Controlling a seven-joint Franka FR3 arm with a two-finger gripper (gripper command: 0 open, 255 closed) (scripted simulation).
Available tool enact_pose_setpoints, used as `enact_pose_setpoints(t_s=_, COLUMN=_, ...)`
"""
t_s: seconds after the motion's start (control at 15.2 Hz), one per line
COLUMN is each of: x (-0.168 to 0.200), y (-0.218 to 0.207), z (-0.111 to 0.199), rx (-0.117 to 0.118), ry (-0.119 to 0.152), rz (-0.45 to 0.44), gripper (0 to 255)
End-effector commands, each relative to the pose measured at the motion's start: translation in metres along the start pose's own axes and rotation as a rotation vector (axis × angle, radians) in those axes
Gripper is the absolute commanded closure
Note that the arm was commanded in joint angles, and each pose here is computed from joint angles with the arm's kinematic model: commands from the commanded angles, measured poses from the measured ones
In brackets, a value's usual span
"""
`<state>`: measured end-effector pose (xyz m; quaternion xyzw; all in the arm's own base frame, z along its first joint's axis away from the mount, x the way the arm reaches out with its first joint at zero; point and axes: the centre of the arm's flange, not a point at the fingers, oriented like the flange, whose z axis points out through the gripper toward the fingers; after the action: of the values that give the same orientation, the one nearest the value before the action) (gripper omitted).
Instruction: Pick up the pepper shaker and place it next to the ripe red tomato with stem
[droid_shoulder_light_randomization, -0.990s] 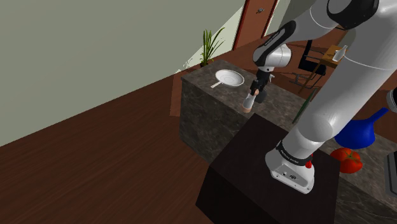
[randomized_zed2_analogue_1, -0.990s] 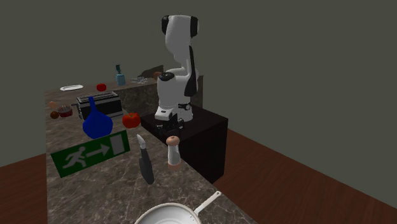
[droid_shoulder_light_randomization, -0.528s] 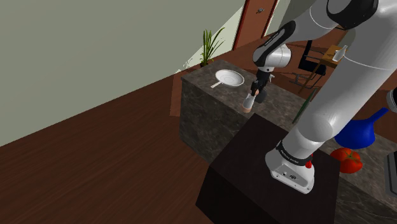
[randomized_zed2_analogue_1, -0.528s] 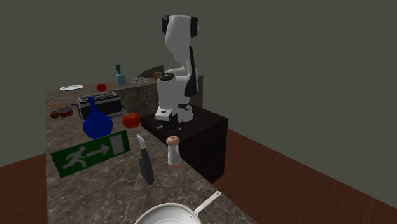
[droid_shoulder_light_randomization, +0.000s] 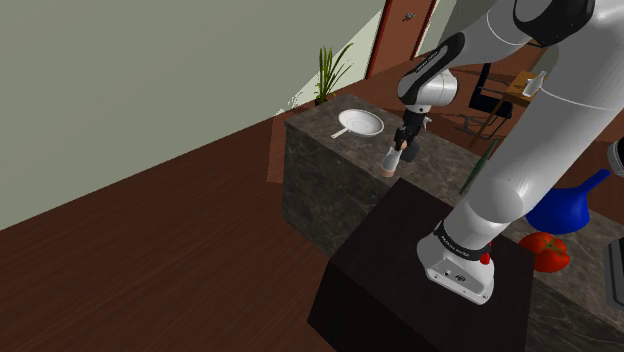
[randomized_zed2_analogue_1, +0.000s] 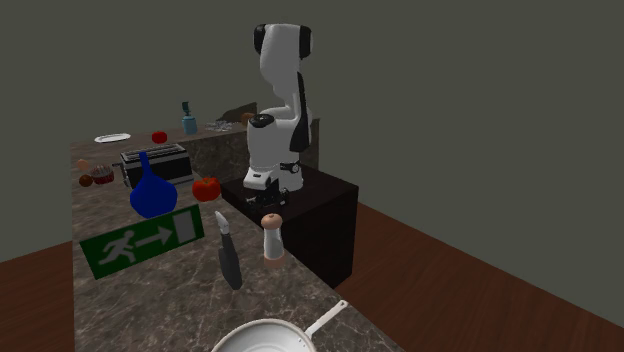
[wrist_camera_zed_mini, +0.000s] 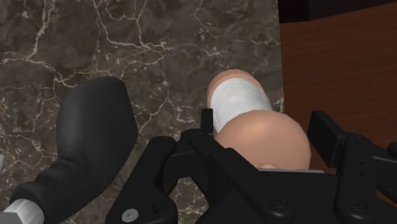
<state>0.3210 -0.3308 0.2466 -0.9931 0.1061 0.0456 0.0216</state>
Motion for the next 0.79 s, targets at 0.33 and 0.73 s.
enact_pose_setpoints(t_s=0.33, x=-0.003, y=-0.001, z=-0.026, rx=0.0, ry=-0.001, rz=0.0, gripper=255)
enact_pose_setpoints(t_s=0.73, x=-0.006, y=-0.002, z=-0.057, rx=0.0, ry=-0.001, rz=0.0, gripper=255)
